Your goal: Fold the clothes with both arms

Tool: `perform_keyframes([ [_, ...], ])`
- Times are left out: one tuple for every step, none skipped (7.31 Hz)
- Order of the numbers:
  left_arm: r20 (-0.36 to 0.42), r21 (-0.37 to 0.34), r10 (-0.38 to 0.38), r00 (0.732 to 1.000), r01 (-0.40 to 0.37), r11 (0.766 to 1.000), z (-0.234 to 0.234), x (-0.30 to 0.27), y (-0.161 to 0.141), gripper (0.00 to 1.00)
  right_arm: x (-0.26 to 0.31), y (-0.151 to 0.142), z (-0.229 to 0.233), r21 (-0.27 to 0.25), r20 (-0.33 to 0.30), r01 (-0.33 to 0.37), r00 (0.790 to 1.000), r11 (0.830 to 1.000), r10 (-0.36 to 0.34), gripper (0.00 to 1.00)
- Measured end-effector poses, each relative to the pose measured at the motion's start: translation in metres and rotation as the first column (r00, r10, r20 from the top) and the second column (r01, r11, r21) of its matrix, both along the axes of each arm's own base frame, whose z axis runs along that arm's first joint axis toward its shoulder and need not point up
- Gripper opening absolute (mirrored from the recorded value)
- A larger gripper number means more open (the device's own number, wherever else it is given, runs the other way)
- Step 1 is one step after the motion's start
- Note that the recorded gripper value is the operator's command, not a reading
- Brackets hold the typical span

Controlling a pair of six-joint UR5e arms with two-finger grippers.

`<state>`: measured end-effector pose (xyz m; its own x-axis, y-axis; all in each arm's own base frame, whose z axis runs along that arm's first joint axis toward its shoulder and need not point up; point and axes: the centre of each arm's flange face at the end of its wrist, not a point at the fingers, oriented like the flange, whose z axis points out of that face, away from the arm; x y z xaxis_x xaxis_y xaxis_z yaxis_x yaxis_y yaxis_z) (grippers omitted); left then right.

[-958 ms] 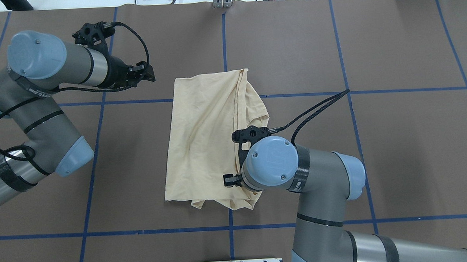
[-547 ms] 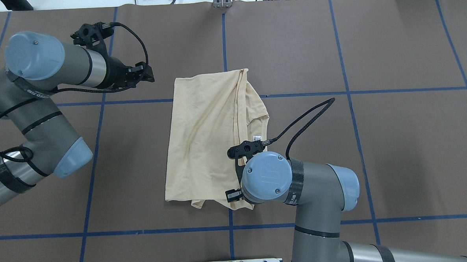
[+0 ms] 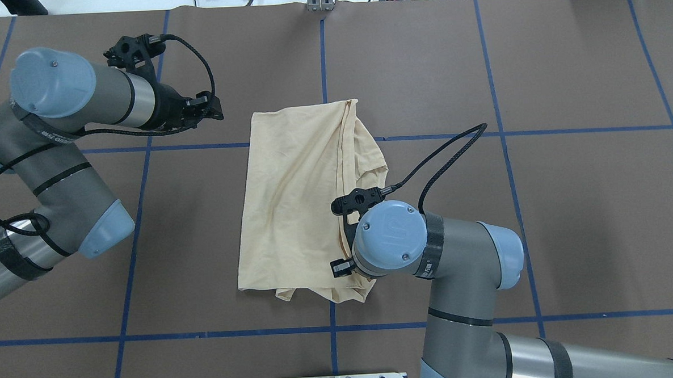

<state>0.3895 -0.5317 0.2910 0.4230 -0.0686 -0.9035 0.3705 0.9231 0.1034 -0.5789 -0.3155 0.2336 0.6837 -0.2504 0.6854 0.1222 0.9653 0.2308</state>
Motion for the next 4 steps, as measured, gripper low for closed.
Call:
perform_keyframes([
  [0.001, 0.0, 0.0, 1.0, 0.0, 1.0, 0.0003, 0.0004, 0.0, 0.64, -0.0015, -0.0012, 0.002, 0.005, -0.006, 0.003, 1.0, 1.0, -0.003, 0.43],
  [0.001, 0.0, 0.0, 1.0, 0.0, 1.0, 0.0005, 0.0006, 0.0, 0.64, -0.0041, 0.001, 0.0014, 0.007, -0.007, 0.009, 1.0, 1.0, -0.009, 0.43],
  [0.002, -0.001, -0.001, 1.0, 0.001, 1.0, 0.0011, 0.0008, -0.0002, 0.64, -0.0061, 0.0033, -0.0014, 0.01, -0.003, 0.013, 1.0, 1.0, -0.013, 0.47],
  [0.003, -0.003, -0.001, 1.0, 0.001, 1.0, 0.0018, 0.0014, -0.0003, 0.64, -0.0068, 0.0043, -0.004, 0.012, 0.002, 0.017, 1.0, 1.0, -0.017, 0.48],
])
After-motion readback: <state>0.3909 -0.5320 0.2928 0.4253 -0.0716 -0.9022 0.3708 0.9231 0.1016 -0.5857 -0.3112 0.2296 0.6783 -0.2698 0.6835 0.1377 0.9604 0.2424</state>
